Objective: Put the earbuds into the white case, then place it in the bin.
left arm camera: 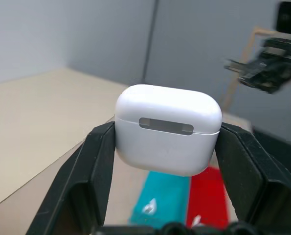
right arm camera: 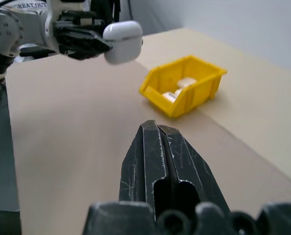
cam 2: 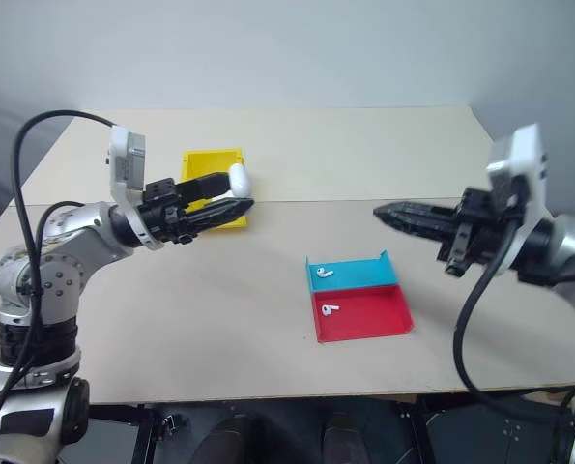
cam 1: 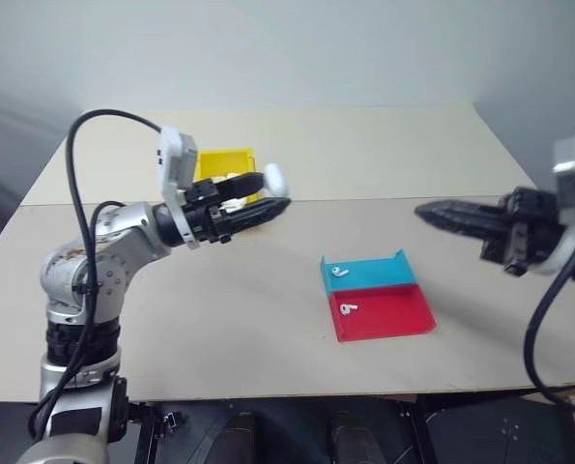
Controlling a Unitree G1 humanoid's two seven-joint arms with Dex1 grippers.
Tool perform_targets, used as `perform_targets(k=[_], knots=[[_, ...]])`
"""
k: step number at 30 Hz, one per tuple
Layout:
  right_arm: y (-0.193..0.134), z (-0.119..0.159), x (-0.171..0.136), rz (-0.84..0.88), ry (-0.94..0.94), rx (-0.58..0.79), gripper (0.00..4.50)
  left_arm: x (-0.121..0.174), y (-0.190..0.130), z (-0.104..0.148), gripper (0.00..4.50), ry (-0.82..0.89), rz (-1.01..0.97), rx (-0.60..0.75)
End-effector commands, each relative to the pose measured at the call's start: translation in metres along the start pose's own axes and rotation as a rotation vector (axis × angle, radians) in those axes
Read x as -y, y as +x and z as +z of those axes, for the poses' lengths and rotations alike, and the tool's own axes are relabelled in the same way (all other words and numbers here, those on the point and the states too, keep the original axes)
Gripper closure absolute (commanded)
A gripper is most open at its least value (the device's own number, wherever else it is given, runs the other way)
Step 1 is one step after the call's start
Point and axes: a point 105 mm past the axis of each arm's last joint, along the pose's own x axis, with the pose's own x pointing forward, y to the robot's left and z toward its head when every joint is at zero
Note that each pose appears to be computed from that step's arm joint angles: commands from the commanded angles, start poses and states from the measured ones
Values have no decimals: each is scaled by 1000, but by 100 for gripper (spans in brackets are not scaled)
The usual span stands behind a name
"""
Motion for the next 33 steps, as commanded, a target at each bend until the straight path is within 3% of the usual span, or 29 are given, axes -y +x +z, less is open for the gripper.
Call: perform_targets(k=[1, 6, 14, 17, 20, 27, 33], knots=[[3, 11, -9, -11, -29, 57, 445, -44, 7, 3, 166, 106, 326, 16], [10, 10, -13, -10, -11, 79, 445, -103, 32, -10, 166, 99, 739, -17], [13, 14, -12, -10, -26, 87, 445, -141, 61, -40, 166, 98, 885, -147], [12, 15, -12, -20, -31, 91, 450, -143, 61, -41, 79, 90, 889, -151], [10, 16, -12, -45, -35, 110, 450, -142, 55, -33, 4, 114, 866, -110], [17, 19, -3, -96, -38, 180, 450, -102, 16, 0, 4, 178, 597, 45], [28, -23, 20, -210, -70, 70, 450, -45, -46, -11, 4, 339, 420, -53]])
